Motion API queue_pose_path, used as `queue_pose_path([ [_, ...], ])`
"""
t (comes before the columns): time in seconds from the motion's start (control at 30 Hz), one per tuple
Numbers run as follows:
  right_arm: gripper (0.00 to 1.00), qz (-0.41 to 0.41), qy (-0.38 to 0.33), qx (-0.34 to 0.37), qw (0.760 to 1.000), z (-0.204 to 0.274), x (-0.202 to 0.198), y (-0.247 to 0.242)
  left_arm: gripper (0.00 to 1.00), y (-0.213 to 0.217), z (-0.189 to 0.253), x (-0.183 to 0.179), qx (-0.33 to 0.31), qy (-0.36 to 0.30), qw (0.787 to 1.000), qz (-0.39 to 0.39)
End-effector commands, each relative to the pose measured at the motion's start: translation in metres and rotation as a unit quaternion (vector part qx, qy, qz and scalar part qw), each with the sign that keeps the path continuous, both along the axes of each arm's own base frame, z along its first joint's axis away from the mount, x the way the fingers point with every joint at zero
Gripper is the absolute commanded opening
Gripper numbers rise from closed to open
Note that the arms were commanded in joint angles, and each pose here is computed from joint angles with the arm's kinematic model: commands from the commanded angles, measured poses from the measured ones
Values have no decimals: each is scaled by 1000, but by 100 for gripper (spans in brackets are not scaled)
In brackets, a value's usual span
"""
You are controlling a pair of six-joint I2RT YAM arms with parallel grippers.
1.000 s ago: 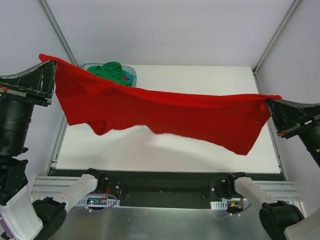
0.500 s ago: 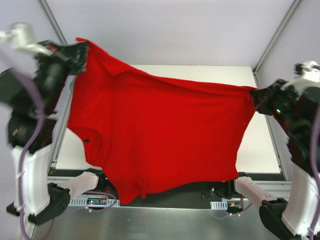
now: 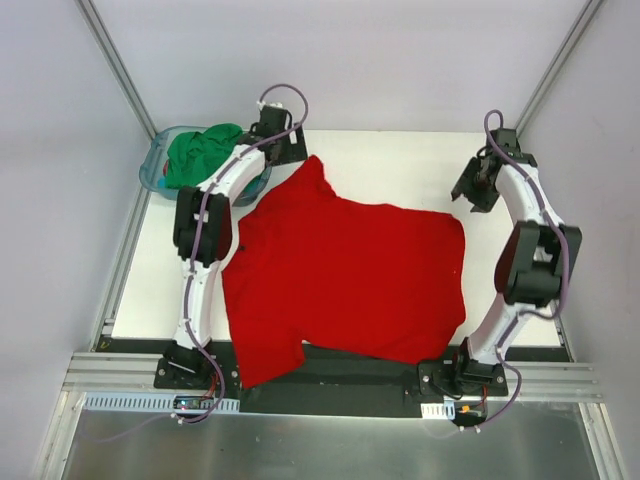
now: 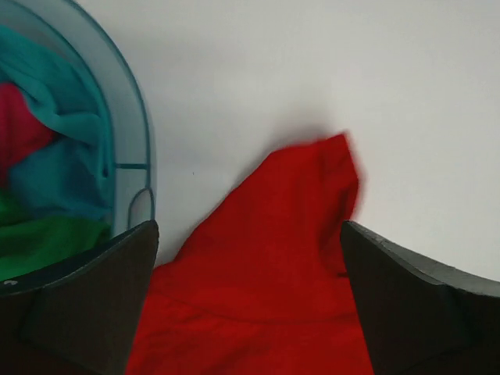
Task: Fold and stack the t-shirts
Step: Flatten out the tshirt
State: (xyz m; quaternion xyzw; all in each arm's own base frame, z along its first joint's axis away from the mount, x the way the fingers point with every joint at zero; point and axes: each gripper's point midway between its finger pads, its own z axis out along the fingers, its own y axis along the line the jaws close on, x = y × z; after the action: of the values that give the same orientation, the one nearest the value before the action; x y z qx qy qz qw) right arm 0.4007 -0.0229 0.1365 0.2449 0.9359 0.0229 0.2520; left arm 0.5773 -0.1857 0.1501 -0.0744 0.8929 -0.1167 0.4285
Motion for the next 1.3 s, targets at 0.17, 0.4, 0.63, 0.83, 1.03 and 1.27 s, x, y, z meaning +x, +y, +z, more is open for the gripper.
queue_pose_path([
  [0.17,91,47,-91,26,994,44,31,8,99,-7,83,-14,-41,-58,997,-28],
  [0.4,96,78,-70,71,992,25,-33,35,99,-6,59,-101,-84,17,994,-62],
  [0.63,96,110,22,65,992,-26,-99,61,99,-20,2,-187,-85,102,987,-88],
  [0.83,96,95,89,69,989,-68,-110,59,99,-35,-46,-211,-53,157,981,-101],
  [1.03,96,91,132,42,986,-91,-95,48,99,-31,-87,-207,-27,199,976,-81],
  [1.27,96,73,180,36,980,-113,-62,38,99,-24,-113,-175,31,212,975,-54],
])
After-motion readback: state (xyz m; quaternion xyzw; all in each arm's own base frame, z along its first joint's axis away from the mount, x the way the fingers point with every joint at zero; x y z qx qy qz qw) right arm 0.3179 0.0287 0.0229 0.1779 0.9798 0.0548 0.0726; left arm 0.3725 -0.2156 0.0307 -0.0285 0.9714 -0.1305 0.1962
